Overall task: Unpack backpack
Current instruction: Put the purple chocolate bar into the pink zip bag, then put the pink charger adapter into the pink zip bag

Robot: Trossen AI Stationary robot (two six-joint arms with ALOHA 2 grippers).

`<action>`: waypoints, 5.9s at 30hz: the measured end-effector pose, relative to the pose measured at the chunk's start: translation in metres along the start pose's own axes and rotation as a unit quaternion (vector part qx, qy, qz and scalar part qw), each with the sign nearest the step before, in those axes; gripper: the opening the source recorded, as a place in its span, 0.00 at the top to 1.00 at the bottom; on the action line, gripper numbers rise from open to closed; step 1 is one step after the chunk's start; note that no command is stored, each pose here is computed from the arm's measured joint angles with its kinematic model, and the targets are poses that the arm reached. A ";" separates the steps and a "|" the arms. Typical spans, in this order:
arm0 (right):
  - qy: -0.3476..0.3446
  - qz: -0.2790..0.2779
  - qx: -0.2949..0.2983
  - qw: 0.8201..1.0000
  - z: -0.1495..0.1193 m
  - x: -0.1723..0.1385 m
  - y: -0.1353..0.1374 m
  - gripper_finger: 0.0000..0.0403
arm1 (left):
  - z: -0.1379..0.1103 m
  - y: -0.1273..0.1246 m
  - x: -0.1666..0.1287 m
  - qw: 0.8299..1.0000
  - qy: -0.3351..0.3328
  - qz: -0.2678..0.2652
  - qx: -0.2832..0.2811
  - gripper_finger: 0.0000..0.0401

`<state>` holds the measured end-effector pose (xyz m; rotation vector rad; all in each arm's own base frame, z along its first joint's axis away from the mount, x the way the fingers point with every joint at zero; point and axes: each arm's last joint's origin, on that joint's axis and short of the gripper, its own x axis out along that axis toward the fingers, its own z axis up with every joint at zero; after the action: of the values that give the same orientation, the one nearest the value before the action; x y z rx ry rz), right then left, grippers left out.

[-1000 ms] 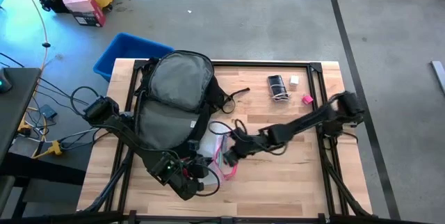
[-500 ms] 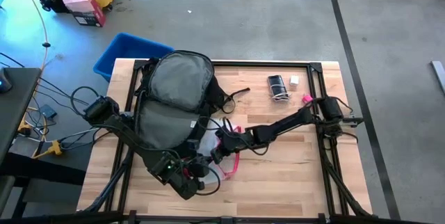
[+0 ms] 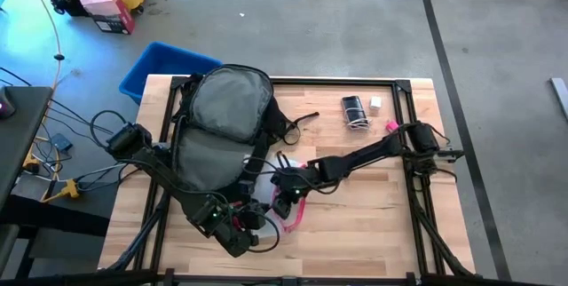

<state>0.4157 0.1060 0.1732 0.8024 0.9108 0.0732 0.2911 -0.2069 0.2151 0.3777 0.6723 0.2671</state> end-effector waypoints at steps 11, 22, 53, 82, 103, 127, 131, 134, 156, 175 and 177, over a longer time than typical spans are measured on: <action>0.089 -0.103 -0.038 0.990 -0.043 -0.069 0.039 0.40 | -0.004 0.001 -0.001 1.000 0.012 0.009 -0.002 1.00; 0.092 -0.566 0.067 0.817 -0.069 -0.170 -0.013 0.40 | -0.004 0.001 -0.001 1.000 0.013 0.011 -0.002 1.00; 0.159 -0.537 0.269 0.783 -0.059 -0.259 -0.274 0.40 | -0.002 0.016 0.016 0.999 0.040 0.001 0.001 1.00; 0.033 -0.313 0.145 0.938 -0.064 -0.160 -0.136 0.67 | -0.002 0.015 0.016 0.999 0.041 -0.002 -0.010 1.00; -0.246 -0.010 -0.002 0.969 -0.018 -0.006 -0.044 0.51 | -0.001 0.014 0.013 0.998 0.029 0.017 -0.044 1.00; -0.014 -0.226 -0.210 0.951 -0.066 -0.035 0.023 0.14 | -0.005 0.011 0.008 0.998 0.034 0.018 -0.043 1.00; -0.003 -0.197 -0.219 0.956 -0.080 -0.021 0.024 0.19 | -0.005 0.009 0.008 0.999 0.042 -0.003 -0.032 1.00; 0.004 -0.179 -0.216 0.960 -0.081 -0.010 0.021 0.22 | -0.005 0.008 0.008 0.998 0.050 -0.025 -0.024 1.00; -0.130 -0.362 -0.235 0.893 -0.029 -0.001 -0.012 0.47 | -0.006 0.007 0.007 0.998 0.053 -0.031 -0.009 1.00; 0.014 -0.342 -0.233 0.910 -0.032 0.010 -0.028 0.52 | -0.007 0.007 0.007 0.998 0.055 -0.033 -0.009 1.00; -0.032 -0.380 -0.236 0.894 -0.023 0.013 -0.036 0.52 | -0.007 0.007 0.007 0.998 0.055 -0.033 -0.009 1.00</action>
<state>0.3979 0.0984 0.1331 -0.0397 1.0350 -0.4049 0.2909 -0.1969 0.2092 0.3244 0.7895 0.2321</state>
